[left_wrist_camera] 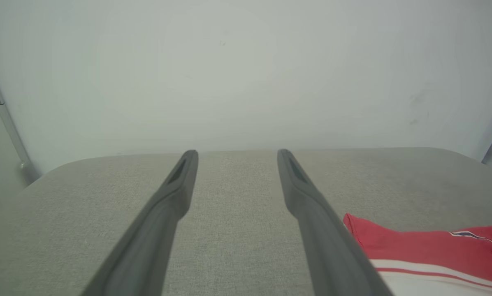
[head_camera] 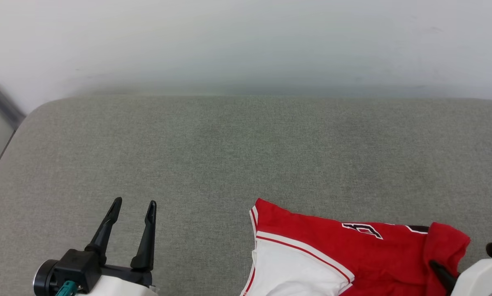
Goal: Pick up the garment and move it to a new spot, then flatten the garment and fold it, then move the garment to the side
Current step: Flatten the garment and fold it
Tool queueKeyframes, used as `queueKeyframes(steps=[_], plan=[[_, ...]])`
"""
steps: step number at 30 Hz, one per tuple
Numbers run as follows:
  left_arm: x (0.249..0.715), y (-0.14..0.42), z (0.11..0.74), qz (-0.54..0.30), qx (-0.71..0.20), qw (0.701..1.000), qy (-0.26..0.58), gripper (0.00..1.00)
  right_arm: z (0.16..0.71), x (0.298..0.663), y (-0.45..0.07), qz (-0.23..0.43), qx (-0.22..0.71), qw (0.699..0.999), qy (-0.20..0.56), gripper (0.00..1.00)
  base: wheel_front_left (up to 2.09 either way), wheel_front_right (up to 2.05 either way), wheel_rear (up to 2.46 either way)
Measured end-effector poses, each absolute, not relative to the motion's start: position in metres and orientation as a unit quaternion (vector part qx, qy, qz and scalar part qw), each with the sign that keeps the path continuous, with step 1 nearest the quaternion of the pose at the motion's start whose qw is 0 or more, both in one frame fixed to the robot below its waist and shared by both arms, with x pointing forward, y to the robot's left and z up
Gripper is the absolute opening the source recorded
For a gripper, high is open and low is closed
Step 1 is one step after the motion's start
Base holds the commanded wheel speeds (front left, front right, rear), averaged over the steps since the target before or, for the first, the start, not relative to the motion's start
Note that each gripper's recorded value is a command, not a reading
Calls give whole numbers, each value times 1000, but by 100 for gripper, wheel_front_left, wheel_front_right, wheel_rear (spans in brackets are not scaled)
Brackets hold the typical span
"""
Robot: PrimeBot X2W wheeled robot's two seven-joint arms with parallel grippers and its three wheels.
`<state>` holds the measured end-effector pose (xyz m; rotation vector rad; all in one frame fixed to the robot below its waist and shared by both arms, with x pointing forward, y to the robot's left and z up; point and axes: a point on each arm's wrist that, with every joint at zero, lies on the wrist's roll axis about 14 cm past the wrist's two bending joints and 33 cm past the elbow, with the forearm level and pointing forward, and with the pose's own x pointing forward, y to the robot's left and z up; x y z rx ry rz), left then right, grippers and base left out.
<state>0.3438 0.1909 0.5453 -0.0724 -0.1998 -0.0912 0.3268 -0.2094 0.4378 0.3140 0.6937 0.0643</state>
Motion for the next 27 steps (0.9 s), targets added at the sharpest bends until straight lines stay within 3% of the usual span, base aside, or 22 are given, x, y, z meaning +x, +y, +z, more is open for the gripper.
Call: queueKeyframes(steps=[13,27], plan=[[336,196,547,-44,-31,993,-102,100,468,334,-106,188,271,889,318,0,0,0,0],[326,215,544,-14,-27,995,-97,100,450,335,-23,270,333,839,334,0,0,0,0]])
